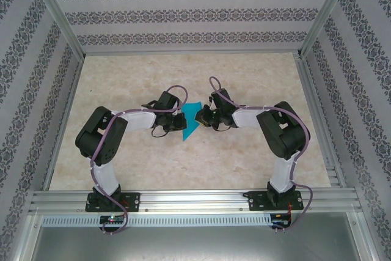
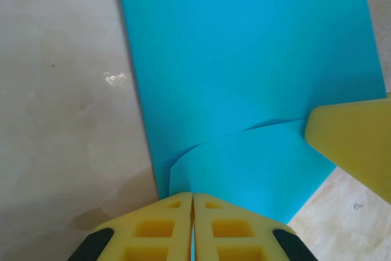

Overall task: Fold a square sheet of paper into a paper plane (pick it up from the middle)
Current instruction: Fourth fold the wing at the center of the table.

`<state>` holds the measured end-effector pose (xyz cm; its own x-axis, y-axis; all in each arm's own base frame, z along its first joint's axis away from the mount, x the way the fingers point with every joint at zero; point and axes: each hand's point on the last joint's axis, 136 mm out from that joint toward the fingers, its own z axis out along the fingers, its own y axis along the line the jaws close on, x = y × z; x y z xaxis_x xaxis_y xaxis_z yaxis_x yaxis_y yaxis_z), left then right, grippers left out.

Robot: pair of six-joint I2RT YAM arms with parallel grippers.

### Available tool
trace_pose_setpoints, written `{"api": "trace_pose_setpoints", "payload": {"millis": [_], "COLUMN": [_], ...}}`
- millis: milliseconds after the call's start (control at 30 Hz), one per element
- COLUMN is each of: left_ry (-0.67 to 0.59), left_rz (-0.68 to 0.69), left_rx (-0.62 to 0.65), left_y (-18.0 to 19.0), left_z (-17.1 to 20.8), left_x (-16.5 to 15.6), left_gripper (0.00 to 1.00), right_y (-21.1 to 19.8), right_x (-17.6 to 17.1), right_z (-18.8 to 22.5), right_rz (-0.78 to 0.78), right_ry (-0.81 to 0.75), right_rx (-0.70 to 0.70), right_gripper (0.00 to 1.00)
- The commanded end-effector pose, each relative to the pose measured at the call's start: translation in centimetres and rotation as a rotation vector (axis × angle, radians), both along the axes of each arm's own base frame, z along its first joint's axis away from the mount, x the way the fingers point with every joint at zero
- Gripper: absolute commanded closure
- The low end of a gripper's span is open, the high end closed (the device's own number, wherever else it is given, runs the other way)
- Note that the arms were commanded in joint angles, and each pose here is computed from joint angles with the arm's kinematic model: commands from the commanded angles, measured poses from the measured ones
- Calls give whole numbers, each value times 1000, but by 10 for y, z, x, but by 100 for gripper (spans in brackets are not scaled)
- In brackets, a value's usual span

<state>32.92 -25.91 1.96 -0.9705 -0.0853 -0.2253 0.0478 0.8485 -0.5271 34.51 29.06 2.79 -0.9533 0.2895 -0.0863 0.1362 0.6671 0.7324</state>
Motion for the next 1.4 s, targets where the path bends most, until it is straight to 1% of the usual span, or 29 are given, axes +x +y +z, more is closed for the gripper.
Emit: {"api": "trace_pose_setpoints", "payload": {"millis": [0, 100, 233, 367, 467, 600, 667, 733, 933, 1100, 1233, 1367], "left_ry": [-16, -62, -148, -257, -329, -409, -443, -476, -531, -584, -667, -740], "left_rz": [22, 7, -32, -112, -167, -217, -226, -245, -293, -390, -456, -472], "left_rx": [22, 6, -25, -80, -110, -140, -140, -144, -146, -135, -99, -86], "left_y": [7, 6, 3, -5, -9, -15, -14, -15, -21, -37, -45, -45], "left_z": [14, 34, 64, 90, 105, 116, 119, 120, 111, 91, 75, 63], "left_x": [6, 8, 11, 10, 7, 6, 6, 5, 1, -15, -24, -26], "left_gripper": [88, 81, 69, 56, 50, 47, 46, 44, 40, 38, 39, 42], "right_y": [9, 0, -21, -44, -60, -65, -62, -59, -46, -36, -28, -23], "right_x": [4, 8, 10, 7, 1, -5, -6, -6, -3, -3, -3, -4], "right_z": [5, 16, 37, 55, 66, 82, 91, 91, 74, 52, 43, 41], "right_rz": [12, -19, -82, -166, -243, -304, -306, -309, -310, -320, -325, -330], "right_ry": [-25, -65, -125, -151, -142, -139, -156, -148, -96, -33, 16, 53], "right_rx": [27, -5, -83, -166, -226, -257, -287, -296, -270, -223, -182, -155], "right_gripper": [96, 99, 100, 100, 100, 100, 100, 100, 99, 99, 99, 99]}}
